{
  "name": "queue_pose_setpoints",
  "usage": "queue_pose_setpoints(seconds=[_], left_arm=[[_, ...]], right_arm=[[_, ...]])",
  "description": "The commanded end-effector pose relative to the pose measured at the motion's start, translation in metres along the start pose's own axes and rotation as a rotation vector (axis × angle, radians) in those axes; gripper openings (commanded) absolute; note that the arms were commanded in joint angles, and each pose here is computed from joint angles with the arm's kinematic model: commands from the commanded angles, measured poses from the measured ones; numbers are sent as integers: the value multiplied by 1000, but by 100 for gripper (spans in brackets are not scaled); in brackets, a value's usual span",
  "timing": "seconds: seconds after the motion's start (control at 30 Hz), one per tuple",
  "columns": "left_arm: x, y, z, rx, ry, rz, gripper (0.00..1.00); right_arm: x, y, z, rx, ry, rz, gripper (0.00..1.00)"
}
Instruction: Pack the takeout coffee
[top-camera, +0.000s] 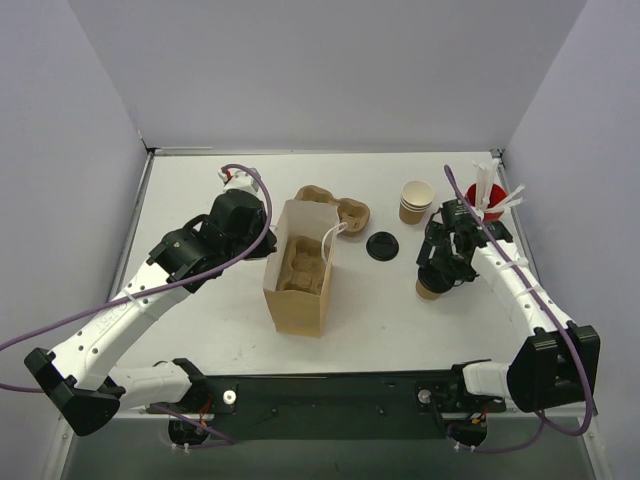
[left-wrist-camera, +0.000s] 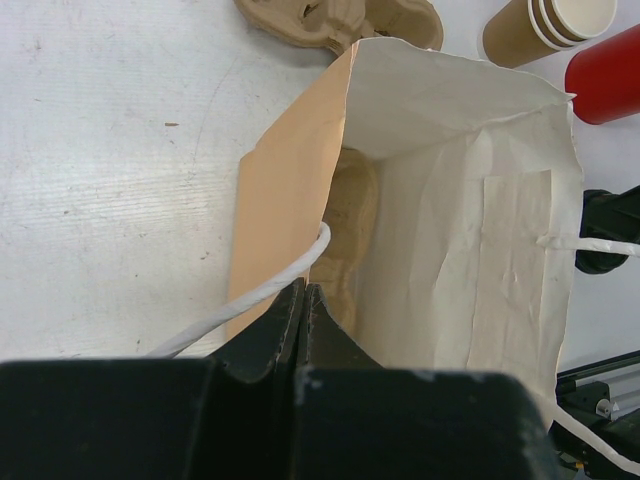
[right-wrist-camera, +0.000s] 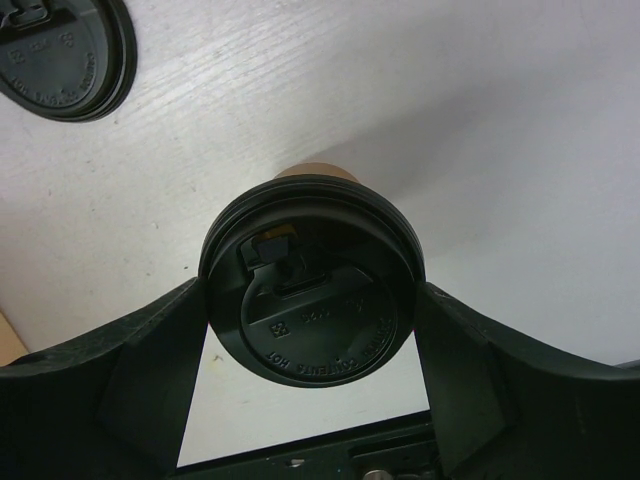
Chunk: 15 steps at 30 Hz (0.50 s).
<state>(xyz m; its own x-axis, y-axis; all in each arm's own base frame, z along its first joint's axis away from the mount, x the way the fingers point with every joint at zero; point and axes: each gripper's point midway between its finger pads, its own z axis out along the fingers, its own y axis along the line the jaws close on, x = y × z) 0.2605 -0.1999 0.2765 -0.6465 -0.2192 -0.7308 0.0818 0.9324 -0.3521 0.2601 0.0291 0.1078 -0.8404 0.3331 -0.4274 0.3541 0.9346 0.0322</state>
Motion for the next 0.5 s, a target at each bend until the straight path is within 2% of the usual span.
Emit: queue_pose_setpoints(seconds=[0.0, 0.2, 0.47], left_arm=[[-13, -7, -3, 25, -49, -21, 0], [-11, -10, -2, 38, -44, -16, 0], [-18, -20, -2, 63, -45, 26, 0]], right_arm=[[-8, 8, -27, -15, -37, -29, 53], [-29, 32, -72, -94, -119, -65, 52], [-67, 68, -152, -282, -257, -64, 50]])
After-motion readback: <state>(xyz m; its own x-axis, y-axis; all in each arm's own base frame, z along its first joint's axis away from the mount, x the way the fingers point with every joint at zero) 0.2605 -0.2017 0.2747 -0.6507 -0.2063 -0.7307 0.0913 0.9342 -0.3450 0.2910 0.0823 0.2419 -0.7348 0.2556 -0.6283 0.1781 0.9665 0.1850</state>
